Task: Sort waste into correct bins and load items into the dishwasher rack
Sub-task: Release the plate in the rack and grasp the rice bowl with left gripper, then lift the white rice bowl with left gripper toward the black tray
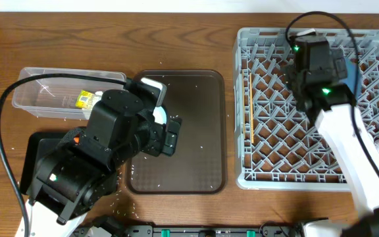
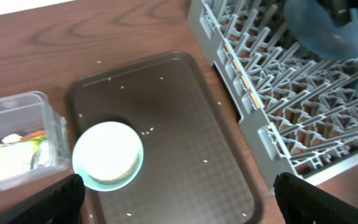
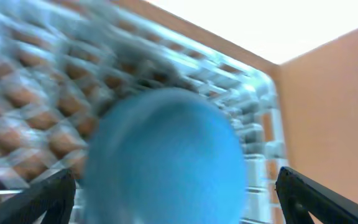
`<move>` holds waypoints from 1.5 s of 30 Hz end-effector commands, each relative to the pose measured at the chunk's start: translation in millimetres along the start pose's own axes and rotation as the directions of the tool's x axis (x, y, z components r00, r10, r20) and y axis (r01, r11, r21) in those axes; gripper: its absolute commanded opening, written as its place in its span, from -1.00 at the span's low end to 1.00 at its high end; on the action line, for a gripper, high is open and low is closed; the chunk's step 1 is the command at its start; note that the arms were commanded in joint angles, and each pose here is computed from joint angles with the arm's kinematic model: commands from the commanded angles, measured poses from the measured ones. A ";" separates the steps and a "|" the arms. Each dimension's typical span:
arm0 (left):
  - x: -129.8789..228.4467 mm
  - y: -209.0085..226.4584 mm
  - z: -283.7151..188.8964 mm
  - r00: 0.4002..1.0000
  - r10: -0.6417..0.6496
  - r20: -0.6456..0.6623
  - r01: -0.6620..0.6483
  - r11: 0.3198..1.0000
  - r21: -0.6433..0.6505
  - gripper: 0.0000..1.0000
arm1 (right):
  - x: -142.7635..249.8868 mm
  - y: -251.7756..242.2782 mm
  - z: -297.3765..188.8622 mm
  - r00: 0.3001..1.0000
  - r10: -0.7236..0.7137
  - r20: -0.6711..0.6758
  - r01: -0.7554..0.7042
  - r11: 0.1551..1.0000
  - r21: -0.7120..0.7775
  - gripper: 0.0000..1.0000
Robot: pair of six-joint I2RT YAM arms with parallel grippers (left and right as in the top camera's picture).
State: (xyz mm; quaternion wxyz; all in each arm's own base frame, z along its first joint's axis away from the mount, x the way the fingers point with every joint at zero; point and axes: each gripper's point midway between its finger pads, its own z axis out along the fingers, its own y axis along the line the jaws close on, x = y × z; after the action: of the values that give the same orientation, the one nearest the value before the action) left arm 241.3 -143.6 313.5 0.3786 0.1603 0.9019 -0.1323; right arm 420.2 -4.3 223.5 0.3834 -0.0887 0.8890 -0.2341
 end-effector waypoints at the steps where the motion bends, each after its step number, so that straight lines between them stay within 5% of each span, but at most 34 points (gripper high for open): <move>1: -5.0 10.3 -11.3 0.999 0.025 0.038 -0.023 0.998 -0.056 0.96 | -17.3 29.8 -30.4 0.981 0.186 0.058 -0.167 0.955 -0.245 0.90; 9: 19.7 20.2 -8.9 0.997 0.016 -0.071 -0.023 0.995 -0.095 0.96 | 0.8 60.3 -80.7 0.977 0.211 -0.023 -0.194 0.843 -0.501 0.93; 16: 44.4 62.2 20.8 0.958 -0.213 -0.191 0.152 0.944 -0.292 0.96 | 9.8 101.5 -125.0 0.981 0.178 -0.082 -0.178 0.636 -0.751 0.98; 22: 69.4 75.5 43.1 0.864 -0.412 -0.289 0.291 0.877 -0.383 0.96 | 13.5 119.4 -149.0 0.979 0.162 -0.122 -0.188 0.498 -0.847 0.98; 29: 96.2 75.1 82.0 0.805 -0.379 -0.456 0.207 0.900 -0.383 0.96 | 21.2 116.1 -143.1 0.959 0.190 -0.210 -0.280 0.521 -0.807 0.99; 31: 99.8 70.3 98.0 0.798 -0.329 -0.505 0.170 0.926 -0.336 0.96 | 29.7 102.5 -125.0 0.900 0.287 -0.327 -0.435 0.593 -0.678 0.99; 34: 107.3 71.0 120.1 0.776 -0.297 -0.556 0.127 0.938 -0.322 0.66 | 44.2 80.4 -104.8 0.788 0.443 -0.428 -0.612 0.640 -0.465 0.99; 45: 126.1 91.3 137.7 0.717 -0.362 -0.595 0.146 0.913 -0.380 0.53 | 51.9 77.4 -103.4 0.783 0.437 -0.442 -0.613 0.658 -0.437 0.98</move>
State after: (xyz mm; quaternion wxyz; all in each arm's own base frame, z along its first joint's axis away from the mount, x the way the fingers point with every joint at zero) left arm 284.7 -100.3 123.7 0.0498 0.0244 0.9983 0.0166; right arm 312.3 87.9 211.6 0.2482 0.0839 0.9523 0.1567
